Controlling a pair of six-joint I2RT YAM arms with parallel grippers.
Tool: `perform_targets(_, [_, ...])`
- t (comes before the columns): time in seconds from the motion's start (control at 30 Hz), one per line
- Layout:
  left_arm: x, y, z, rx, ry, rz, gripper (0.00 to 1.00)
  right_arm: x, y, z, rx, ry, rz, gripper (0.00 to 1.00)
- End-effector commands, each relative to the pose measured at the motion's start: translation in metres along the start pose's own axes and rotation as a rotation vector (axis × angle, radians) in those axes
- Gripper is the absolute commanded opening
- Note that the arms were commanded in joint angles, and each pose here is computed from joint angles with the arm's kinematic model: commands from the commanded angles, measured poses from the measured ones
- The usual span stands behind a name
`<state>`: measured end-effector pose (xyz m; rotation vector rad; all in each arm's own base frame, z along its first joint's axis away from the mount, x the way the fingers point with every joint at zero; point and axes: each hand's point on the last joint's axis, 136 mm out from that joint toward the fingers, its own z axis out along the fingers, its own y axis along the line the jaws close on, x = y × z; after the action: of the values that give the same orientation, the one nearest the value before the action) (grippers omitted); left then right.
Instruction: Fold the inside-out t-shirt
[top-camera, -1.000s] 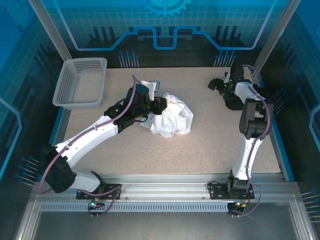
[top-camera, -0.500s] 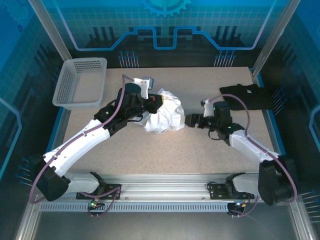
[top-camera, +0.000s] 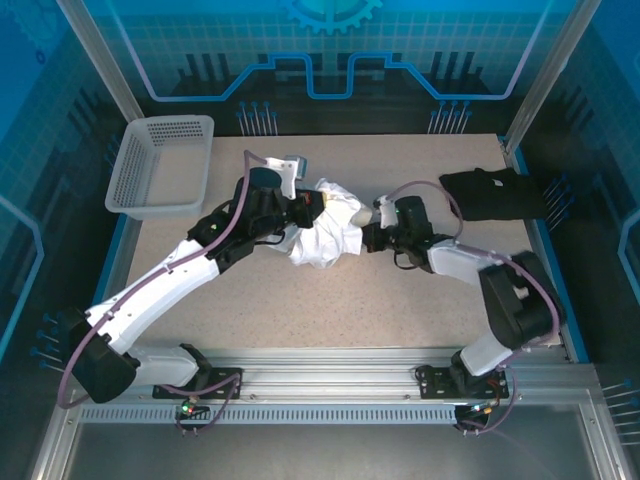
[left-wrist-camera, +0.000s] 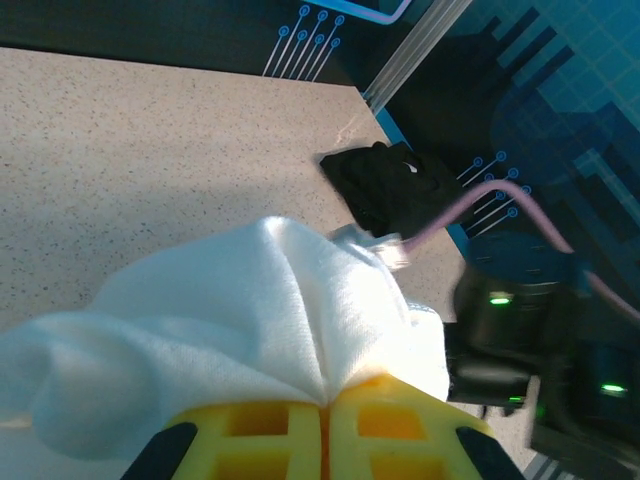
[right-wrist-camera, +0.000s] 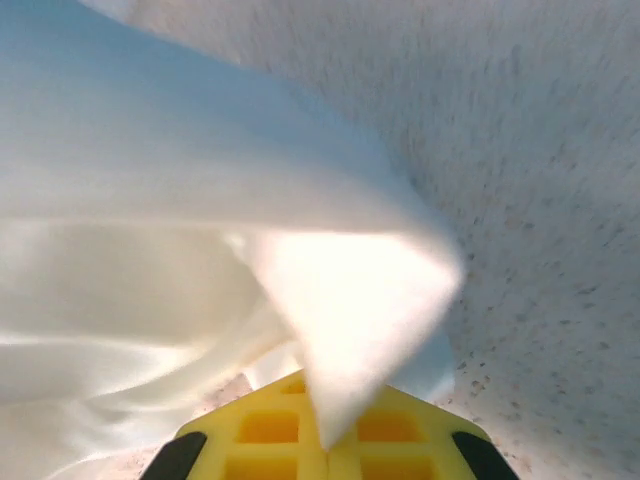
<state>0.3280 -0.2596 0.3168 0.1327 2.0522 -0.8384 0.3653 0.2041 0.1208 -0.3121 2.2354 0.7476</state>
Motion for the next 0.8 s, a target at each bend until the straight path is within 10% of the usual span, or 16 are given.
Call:
perform_targets(0.0, [-0.041, -0.012, -0.039, 0.025, -0.149, 0.030, 0.00, -0.052, 0.035, -0.075, -0.008, -0.135, -0.167, 0.00])
perform_targets(0.3, [-0.093, 0.012, -0.110, -0.140, -0.393, 0.072, 0.22, -0.114, 0.120, -0.236, -0.052, -0.324, -0.262, 0.00])
perform_targets(0.43, [-0.119, 0.134, -0.084, -0.463, -0.422, -0.038, 0.62, -0.136, 0.083, -0.191, 0.027, -0.248, -0.070, 0.00])
perform_targets(0.53, [-0.102, 0.210, -0.055, -0.641, -0.215, -0.140, 0.78, -0.140, 0.058, -0.139, 0.019, -0.139, 0.058, 0.00])
perform_targets(0.77, [-0.006, 0.148, -0.030, -0.369, -0.102, -0.097, 0.84, -0.097, 0.017, -0.071, 0.074, 0.063, 0.124, 0.00])
